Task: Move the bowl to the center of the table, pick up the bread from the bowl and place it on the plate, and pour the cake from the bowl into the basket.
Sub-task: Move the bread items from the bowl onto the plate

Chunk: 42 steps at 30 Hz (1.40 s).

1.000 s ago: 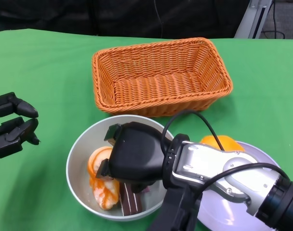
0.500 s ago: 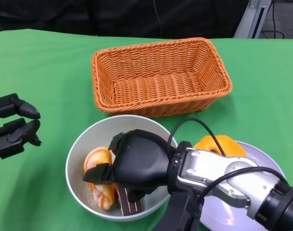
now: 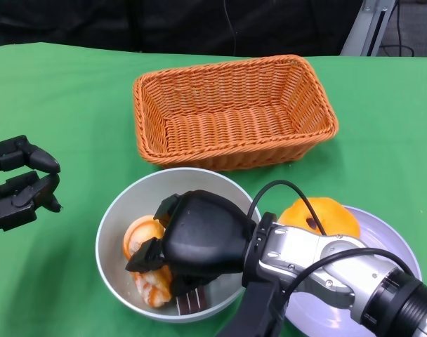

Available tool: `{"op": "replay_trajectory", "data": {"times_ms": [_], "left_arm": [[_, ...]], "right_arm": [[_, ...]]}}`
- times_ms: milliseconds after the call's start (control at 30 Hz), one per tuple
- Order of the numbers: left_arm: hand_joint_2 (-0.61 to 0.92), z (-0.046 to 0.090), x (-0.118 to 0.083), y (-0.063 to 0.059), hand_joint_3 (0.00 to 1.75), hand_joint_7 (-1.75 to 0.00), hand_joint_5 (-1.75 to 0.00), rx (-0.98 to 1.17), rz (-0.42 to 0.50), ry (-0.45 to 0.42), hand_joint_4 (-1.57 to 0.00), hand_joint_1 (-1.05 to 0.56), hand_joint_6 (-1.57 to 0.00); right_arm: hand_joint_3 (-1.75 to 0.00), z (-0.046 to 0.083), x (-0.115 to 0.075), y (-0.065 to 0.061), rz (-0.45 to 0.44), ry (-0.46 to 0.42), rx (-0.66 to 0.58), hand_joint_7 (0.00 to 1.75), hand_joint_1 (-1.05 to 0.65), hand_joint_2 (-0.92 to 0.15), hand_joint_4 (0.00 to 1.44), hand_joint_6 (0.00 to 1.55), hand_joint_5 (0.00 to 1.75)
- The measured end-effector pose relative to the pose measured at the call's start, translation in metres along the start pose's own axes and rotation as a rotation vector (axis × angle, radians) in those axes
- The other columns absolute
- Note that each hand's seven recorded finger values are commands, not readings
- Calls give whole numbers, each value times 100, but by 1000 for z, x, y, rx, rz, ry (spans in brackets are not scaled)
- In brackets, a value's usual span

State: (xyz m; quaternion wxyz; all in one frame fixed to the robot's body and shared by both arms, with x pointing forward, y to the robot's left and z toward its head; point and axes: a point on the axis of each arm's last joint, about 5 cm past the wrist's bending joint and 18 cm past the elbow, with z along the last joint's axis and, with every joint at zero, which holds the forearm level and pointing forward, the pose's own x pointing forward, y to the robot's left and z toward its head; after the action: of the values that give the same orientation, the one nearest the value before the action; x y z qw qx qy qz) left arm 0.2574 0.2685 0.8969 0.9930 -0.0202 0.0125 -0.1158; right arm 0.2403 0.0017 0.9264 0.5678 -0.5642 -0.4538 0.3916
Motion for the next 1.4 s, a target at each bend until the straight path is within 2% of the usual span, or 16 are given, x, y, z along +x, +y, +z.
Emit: {"op": "replay_trajectory", "data": {"times_ms": [300,433,567,633,700,800,1033,1133,1300,1400], "left_arm": [[74,0,0,0,70,-125,-155,-2,9,3,-72,-12,-74],[76,0,0,0,70,-126,-154,-2,9,3,-73,-11,-74],[77,0,0,0,69,-126,-154,-2,8,3,-73,-11,-74],[76,0,0,0,69,-126,-154,0,11,4,-73,-12,-74],[76,0,0,-1,68,-126,-154,5,12,6,-73,-12,-74],[76,0,0,-1,68,-126,-154,6,12,6,-74,-11,-74],[76,0,0,-1,68,-126,-154,8,12,5,-73,-12,-74],[77,0,0,-1,69,-127,-155,9,16,6,-73,-11,-74],[78,0,0,-1,68,-126,-155,8,16,6,-73,-10,-74],[78,0,0,-1,68,-126,-155,6,14,6,-73,-9,-74]], "right_arm": [[0,2,3,1,-1,0,-23,1,-50,-88,72,110,148],[0,3,4,4,-3,-8,-36,2,-51,-87,66,113,145],[0,2,4,6,-26,-18,-67,1,-52,-87,68,115,128],[0,2,4,8,-26,-24,-81,0,-50,-86,73,114,113],[-1,3,3,11,-33,-28,-82,0,-50,-86,77,114,107],[-1,1,3,13,-35,-33,-85,0,-50,-88,80,113,108],[0,-2,3,13,-52,-62,-79,1,-51,-87,79,115,136],[0,-3,2,13,-81,-63,-76,1,-51,-86,81,117,139],[0,-4,0,16,-119,-72,-59,1,-47,-89,85,117,130],[0,-7,-4,18,-157,-91,-40,2,-48,-90,83,120,140]]}}
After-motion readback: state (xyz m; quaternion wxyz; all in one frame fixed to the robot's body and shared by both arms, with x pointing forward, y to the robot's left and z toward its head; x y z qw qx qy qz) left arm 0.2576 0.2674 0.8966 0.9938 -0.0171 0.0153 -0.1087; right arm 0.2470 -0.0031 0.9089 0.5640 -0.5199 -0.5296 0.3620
